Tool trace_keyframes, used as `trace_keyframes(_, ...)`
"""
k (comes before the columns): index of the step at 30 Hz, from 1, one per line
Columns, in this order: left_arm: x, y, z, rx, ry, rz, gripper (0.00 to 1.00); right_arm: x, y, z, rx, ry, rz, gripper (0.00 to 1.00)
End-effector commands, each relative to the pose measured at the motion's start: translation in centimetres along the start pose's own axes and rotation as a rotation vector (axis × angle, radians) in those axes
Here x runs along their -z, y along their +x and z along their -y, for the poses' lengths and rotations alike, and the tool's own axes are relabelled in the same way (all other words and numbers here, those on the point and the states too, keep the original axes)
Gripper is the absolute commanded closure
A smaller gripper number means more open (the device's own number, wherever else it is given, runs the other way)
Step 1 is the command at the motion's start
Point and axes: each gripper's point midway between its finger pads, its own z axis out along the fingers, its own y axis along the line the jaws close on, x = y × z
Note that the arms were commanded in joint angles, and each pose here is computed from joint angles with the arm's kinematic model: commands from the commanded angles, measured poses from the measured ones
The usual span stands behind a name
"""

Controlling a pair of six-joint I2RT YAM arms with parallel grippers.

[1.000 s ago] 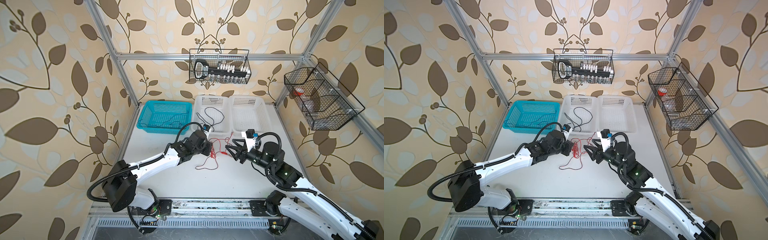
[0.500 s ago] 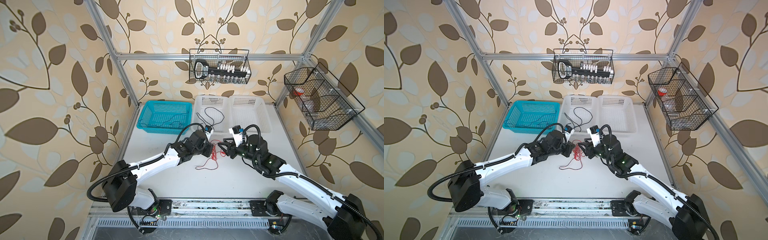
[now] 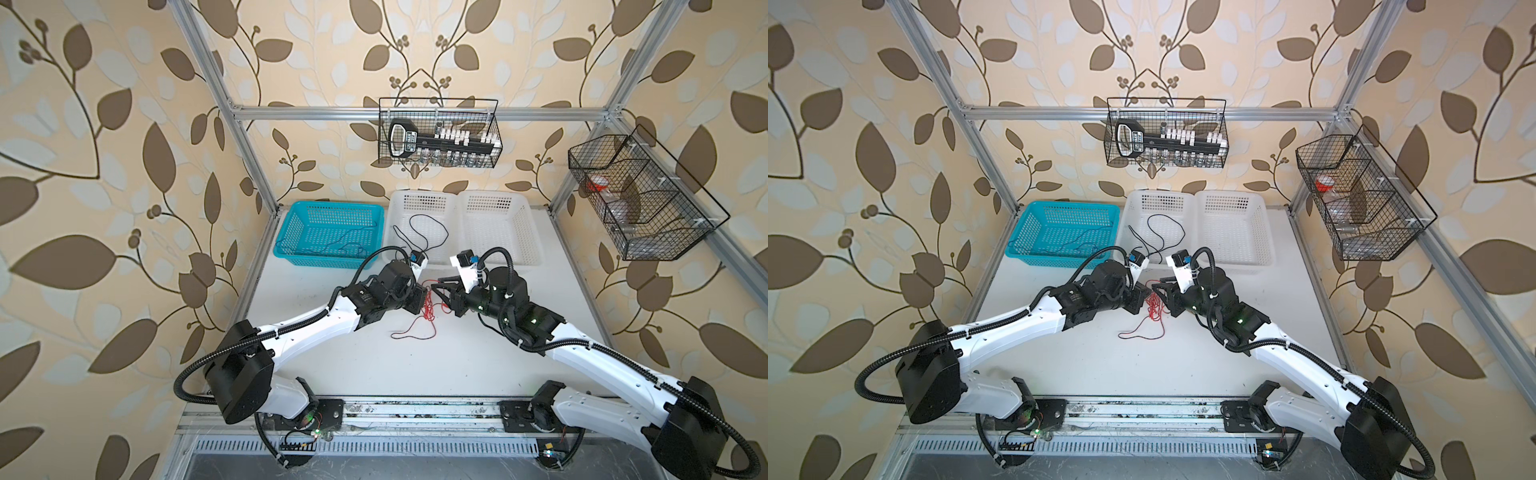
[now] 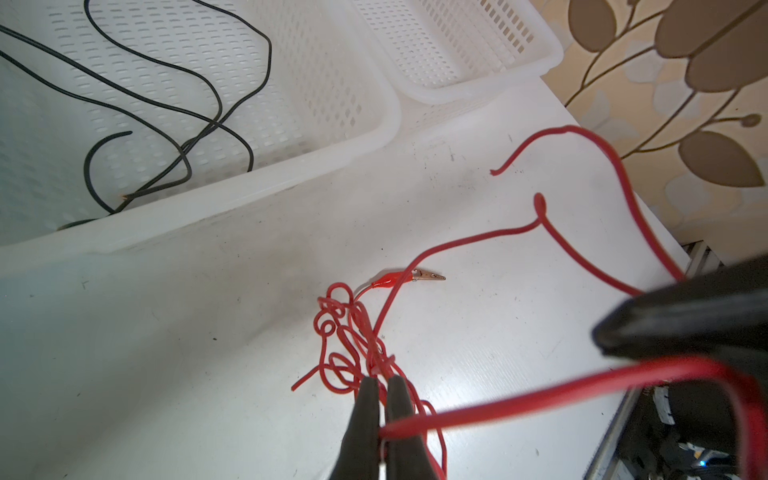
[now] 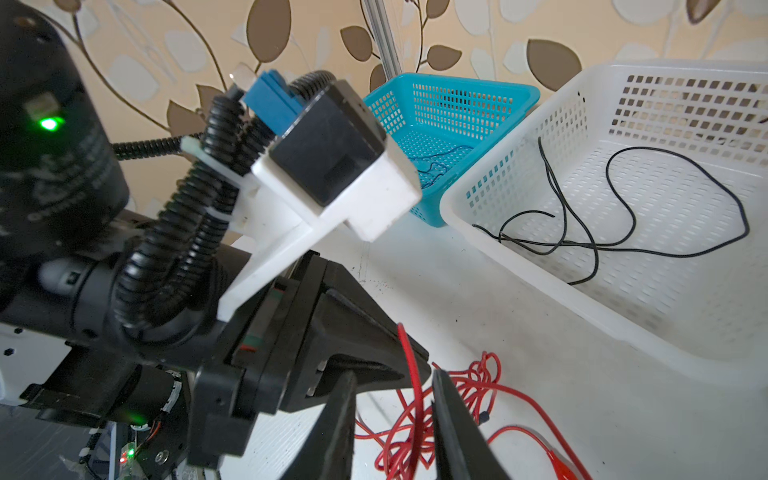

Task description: Untangle the cables

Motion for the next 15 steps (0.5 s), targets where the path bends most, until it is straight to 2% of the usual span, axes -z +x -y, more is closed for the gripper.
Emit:
trace_keyframes(1, 1.1, -1.6, 1.0, -0.016, 0.036, 0.074, 1.0, 0.0, -1.7, -0.7, 0.031, -0.015, 0.032, 0.79)
trace_keyframes(6, 1.1, -1.4, 0.8, -0.014, 0.027, 0.072, 1.0, 0.1, -2.3, -0.3, 0.03, 0.01, 0.048, 1.0)
trace_keyframes(9, 0.9, -0.7, 0.4, -0.004, 0.015, 0.063, 1.0, 0.8, -3.4, -0.5, 0.036, 0.017, 0.082, 1.0)
trace_keyframes(15, 0.3, 0.6, -0.2, 0.019, 0.008, 0.049, 0.84, 3.8, -6.9, -1.3, 0.056, 0.029, 0.202, 1.0)
